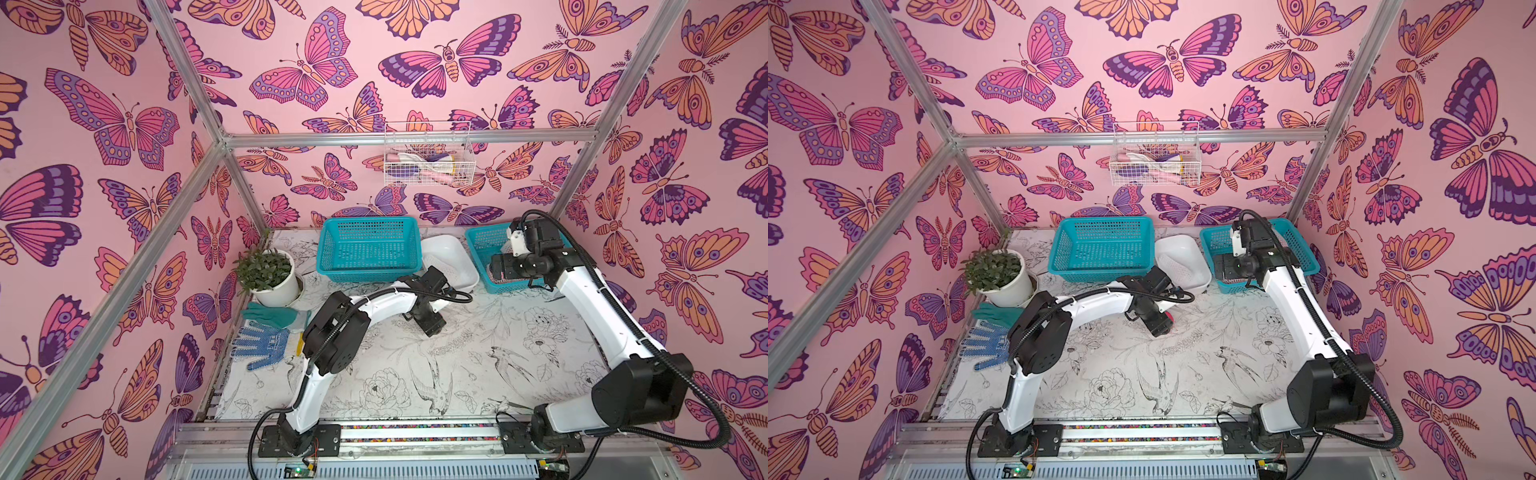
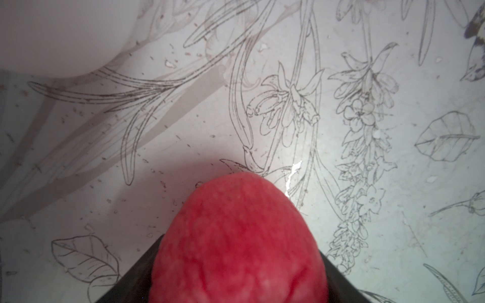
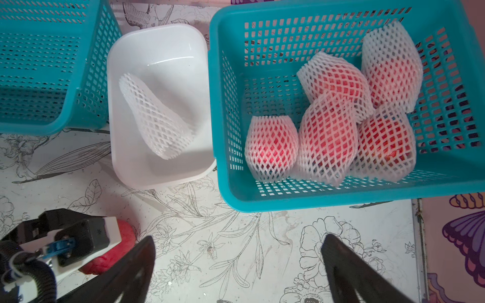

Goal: Remove foam nets from apples
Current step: Pick up the apple from the center of the board, then place the apple in the basket.

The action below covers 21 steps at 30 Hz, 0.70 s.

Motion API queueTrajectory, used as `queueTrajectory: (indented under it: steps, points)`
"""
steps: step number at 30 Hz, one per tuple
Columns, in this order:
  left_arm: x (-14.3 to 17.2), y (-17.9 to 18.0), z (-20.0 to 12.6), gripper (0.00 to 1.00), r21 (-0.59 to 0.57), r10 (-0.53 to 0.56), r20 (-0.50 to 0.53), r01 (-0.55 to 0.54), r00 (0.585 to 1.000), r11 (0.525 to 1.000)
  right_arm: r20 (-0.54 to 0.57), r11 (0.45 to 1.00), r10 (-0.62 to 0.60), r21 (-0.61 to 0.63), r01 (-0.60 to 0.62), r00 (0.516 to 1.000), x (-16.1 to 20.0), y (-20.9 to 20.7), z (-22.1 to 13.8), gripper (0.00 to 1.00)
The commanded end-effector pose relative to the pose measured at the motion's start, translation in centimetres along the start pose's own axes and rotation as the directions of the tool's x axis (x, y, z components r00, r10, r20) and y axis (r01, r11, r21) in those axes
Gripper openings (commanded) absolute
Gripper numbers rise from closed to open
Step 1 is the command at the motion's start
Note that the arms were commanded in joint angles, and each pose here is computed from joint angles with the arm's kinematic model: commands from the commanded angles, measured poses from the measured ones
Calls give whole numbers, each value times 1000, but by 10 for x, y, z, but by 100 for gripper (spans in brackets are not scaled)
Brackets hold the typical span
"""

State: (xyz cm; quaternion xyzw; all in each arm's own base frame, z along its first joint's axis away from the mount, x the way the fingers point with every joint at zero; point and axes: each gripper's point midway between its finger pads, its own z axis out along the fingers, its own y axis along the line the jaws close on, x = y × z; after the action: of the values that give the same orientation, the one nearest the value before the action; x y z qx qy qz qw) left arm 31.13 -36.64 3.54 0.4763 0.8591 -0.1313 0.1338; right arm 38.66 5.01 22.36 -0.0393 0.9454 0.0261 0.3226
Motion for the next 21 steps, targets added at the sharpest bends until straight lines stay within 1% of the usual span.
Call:
queueTrajectory:
  steps: [1, 5, 7, 10, 13, 16, 17, 21]
  points:
    - [8, 1, 1, 66, -23, 5, -38, -6, 999, 1000, -9, 1000, 14, -11, -14, 1000, 4, 1, 3, 99]
    - [9, -1, -9, 58, -22, 3, -21, -4, 1000, 1000, -7, 1000, 17, -10, -18, 1000, 5, 0, 3, 99]
    - [6, -4, -21, 54, -19, -1, 1, 1, 1000, 1000, -3, 1000, 19, -8, -19, 1000, 4, 0, 2, 99]
    - [-3, -5, -53, 52, -31, -13, 64, 15, 998, 999, 2, 1000, 15, 0, -15, 1000, 4, -2, -1, 99]
    - [-16, 2, -93, 51, -31, -40, 143, 45, 989, 999, 7, 1000, 7, 8, -7, 1000, 5, -3, -6, 99]
    - [-28, 33, -132, 52, -57, -102, 209, 116, 972, 992, 1, 1000, 4, 9, -4, 1000, 8, -3, -8, 99]
    - [-33, 49, -145, 52, -73, -122, 230, 142, 966, 987, 0, 1000, 6, 10, -6, 1000, 9, -4, -9, 99]
    - [-44, 121, -171, 53, -155, -191, 279, 241, 941, 958, -7, 1000, 4, 13, -4, 1000, 11, -5, -7, 99]
